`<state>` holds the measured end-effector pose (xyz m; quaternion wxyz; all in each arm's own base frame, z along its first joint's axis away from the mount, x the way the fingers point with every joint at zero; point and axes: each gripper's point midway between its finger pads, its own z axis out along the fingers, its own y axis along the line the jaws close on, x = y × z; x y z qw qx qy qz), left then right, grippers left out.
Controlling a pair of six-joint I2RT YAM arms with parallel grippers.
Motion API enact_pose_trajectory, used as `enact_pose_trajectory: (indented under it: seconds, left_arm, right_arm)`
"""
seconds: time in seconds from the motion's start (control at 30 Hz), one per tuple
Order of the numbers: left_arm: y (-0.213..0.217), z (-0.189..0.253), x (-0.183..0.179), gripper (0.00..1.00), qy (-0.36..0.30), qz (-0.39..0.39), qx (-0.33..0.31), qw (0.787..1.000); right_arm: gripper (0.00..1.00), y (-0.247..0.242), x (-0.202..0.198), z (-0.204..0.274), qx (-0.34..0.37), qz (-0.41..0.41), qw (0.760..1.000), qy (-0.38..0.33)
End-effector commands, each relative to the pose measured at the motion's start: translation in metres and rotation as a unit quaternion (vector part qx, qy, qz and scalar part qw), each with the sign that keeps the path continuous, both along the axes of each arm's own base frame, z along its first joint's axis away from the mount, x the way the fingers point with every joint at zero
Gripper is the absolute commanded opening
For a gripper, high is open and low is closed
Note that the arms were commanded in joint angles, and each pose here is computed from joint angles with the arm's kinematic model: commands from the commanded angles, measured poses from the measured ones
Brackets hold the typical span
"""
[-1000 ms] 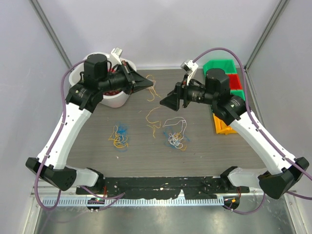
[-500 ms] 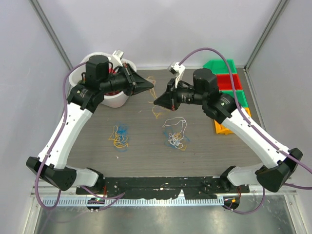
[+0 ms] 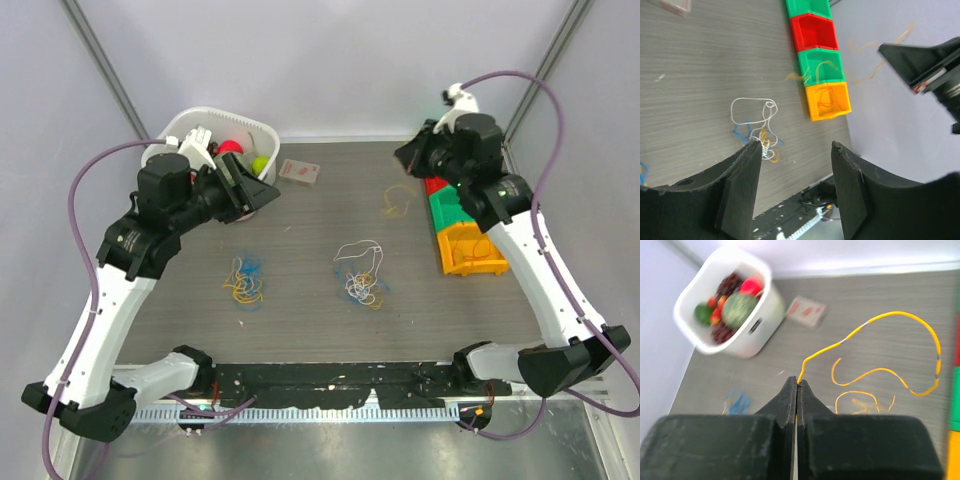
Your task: Untangle the cables
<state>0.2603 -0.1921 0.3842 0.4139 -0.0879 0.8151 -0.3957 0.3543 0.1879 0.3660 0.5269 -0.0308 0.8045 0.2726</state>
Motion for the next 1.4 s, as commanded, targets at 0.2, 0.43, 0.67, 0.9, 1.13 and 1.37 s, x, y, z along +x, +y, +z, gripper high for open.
enact_pose_trajectory:
  seconds: [0.2, 0.43, 0.67, 0.9, 1.13, 1.37]
  left_arm:
    - [-0.001, -0.050, 0.017, 0.74, -0.031, -0.066, 0.139, 0.988]
    - [-0.051, -0.046, 0.002, 0.83, -0.113, -0.189, 0.242, 0.945]
    - [-0.059, -0.055, -0.011, 0.84, -0.111, -0.221, 0.232, 0.941]
    - [-0.060, -0.057, -0.016, 0.86, -0.123, -0.231, 0.253, 0.931]
    - [-0.056, -0.057, -0.020, 0.87, -0.123, -0.231, 0.257, 0.930]
    - [-0.055, -0.056, -0.021, 0.88, -0.124, -0.232, 0.259, 0.929]
  right_arm:
    - [0.01, -0.152, 0.044, 0.026, -0.050, -0.266, 0.962, -0.032]
    - [0.01, -0.215, 0.082, -0.029, -0.055, -0.323, 0.945, 0.002]
    - [0.01, -0.228, 0.095, -0.009, -0.060, -0.331, 0.942, -0.001]
    - [0.01, -0.230, 0.095, 0.038, -0.050, -0.337, 0.939, -0.034]
    - [0.01, -0.241, 0.113, 0.016, -0.068, -0.351, 0.934, -0.021]
    - [0.01, -0.241, 0.121, -0.071, -0.070, -0.346, 0.934, 0.045]
